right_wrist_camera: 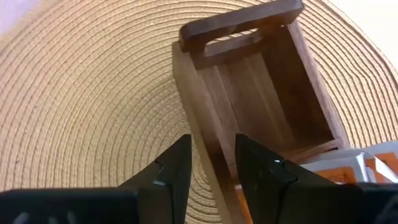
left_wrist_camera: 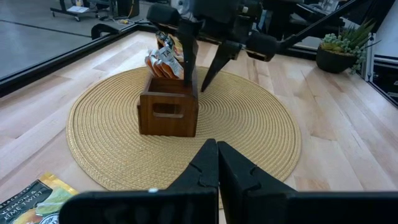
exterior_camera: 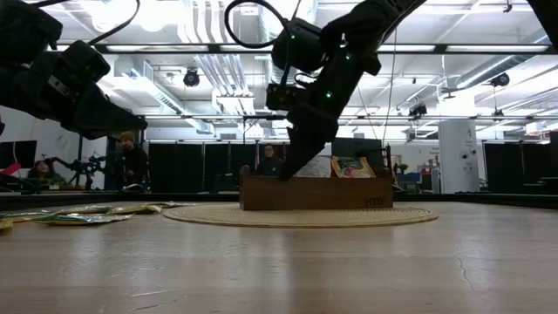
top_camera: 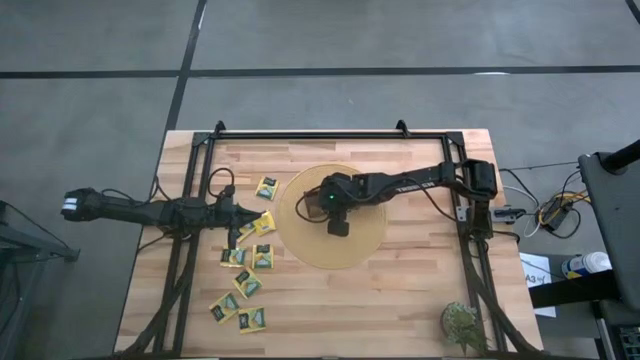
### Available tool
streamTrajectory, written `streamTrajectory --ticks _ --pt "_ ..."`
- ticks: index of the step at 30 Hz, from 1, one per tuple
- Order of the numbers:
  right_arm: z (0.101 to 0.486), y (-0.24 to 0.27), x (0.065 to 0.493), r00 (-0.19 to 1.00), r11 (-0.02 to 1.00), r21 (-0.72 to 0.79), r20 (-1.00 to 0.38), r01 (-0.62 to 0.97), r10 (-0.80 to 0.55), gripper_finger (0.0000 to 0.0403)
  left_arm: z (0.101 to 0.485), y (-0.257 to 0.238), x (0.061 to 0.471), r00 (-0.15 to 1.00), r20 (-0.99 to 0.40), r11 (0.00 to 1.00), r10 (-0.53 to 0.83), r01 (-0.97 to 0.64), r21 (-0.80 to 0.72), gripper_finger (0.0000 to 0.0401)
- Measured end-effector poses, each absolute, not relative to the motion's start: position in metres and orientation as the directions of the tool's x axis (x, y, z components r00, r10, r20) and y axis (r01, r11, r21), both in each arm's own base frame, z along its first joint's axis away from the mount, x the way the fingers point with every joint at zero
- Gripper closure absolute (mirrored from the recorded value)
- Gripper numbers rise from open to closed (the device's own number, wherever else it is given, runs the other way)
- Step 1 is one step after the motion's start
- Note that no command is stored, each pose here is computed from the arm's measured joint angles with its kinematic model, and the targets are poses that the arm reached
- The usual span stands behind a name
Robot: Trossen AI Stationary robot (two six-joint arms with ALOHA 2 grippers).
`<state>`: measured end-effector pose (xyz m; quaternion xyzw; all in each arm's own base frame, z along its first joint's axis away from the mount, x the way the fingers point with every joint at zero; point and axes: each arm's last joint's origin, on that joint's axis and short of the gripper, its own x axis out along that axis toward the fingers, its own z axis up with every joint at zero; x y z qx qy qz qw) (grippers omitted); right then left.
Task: Pick & Place Tea
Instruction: Adjust the wooden organizer on the tablemat
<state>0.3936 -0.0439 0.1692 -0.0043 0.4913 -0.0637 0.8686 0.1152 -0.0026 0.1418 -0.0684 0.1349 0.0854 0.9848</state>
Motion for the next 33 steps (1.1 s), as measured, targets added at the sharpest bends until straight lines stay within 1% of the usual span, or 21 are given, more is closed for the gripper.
streamTrajectory --ticks 4,8,16,18,21,24,33 --pt "0.1665 -0.0440 0.3922 0.503 0.988 -0.077 -0.853 0.135 -0.135 0.0298 0.1417 -0.0026 0.1152 0.949 -0.278 0.976 0.150 -0.187 -0.112 0.0401" --pt "0.1627 -0.0441 0.3923 0.530 0.983 -0.057 -0.836 0.172 -0.141 0.0315 0.1416 -0.0026 0.1152 0.949 -0.278 0.976 0.150 -0.187 -0.111 0.0401" --pt "0.1616 -0.0443 0.3925 0.539 0.954 0.025 -0.829 0.299 -0.147 0.0374 0.1417 -0.0026 0.1152 0.949 -0.277 0.976 0.150 -0.187 -0.112 0.0401" --pt "0.1617 -0.0439 0.3927 0.541 0.953 0.028 -0.828 0.302 -0.147 0.0383 0.1418 -0.0026 0.1152 0.949 -0.277 0.976 0.149 -0.186 -0.112 0.0401" --pt "0.1619 -0.0417 0.3933 0.546 0.965 0.013 -0.826 0.262 -0.138 0.0384 0.1418 -0.0026 0.1152 0.949 -0.277 0.976 0.150 -0.187 -0.112 0.0401" --pt "0.1624 -0.0403 0.3948 0.563 0.979 0.005 -0.819 0.204 -0.114 0.0374 0.1417 -0.0026 0.1152 0.949 -0.278 0.976 0.149 -0.186 -0.112 0.0401" --pt "0.1697 -0.0359 0.4002 0.600 0.998 0.046 -0.797 -0.051 0.067 0.0375 0.1417 -0.0026 0.1152 0.949 -0.278 0.976 0.149 -0.186 -0.112 0.0401"
